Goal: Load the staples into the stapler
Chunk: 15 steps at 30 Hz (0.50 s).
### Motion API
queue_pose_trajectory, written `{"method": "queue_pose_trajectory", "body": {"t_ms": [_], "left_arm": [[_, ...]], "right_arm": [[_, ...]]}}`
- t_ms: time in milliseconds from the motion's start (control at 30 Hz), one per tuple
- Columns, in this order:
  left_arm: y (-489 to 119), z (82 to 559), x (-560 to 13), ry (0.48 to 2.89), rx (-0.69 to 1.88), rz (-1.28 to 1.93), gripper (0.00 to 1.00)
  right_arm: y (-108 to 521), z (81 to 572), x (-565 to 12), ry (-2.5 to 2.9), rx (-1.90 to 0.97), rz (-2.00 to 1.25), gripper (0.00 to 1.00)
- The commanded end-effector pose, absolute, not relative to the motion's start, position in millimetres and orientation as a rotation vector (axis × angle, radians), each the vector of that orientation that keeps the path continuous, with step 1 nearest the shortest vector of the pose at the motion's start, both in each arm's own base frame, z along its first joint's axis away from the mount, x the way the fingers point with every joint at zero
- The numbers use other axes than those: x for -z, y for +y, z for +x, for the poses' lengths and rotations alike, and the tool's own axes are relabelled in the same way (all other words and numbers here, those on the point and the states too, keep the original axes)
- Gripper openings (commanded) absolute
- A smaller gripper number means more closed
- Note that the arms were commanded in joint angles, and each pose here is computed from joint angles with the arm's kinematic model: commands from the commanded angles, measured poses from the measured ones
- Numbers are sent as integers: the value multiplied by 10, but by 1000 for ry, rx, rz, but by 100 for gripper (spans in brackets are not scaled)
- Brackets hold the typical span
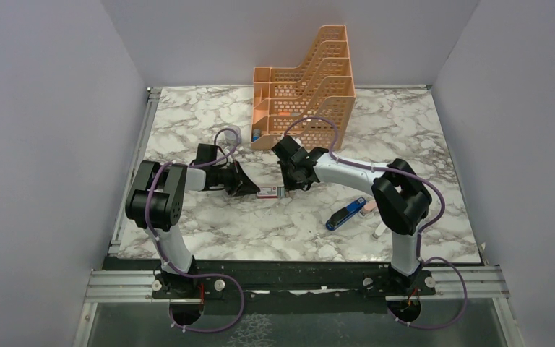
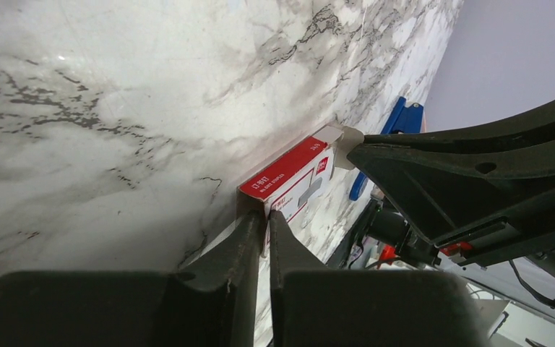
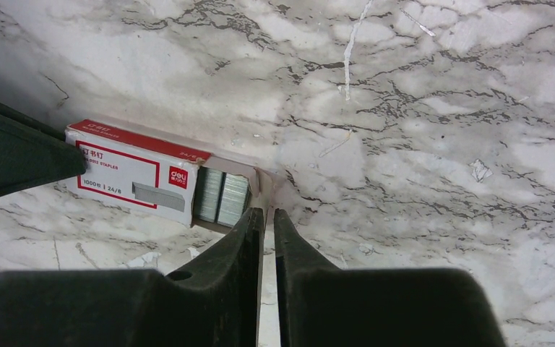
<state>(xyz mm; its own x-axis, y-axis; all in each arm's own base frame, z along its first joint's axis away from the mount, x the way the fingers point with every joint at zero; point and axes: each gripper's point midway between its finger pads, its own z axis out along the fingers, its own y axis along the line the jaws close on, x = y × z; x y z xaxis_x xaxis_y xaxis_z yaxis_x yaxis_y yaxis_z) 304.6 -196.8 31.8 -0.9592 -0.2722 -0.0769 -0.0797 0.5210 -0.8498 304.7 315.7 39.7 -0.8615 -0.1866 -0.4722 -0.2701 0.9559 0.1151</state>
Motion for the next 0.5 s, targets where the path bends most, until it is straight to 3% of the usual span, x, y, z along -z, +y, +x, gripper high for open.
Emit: {"method": "queue_pose_trajectory", "body": {"t_ms": [0, 167, 467], "left_arm": [[-2001, 3062, -350, 2541, 1441, -258, 7], [-2002, 3063, -363, 2540, 1441, -236, 0], [-1989, 3090, -411, 2548, 1423, -192, 0]], "right_arm": [[3182, 3044, -353, 2641, -235, -340, 12], [3160, 3060, -365, 2631, -221, -332, 2], [3002, 3152, -383, 2611, -193, -302, 1]]}}
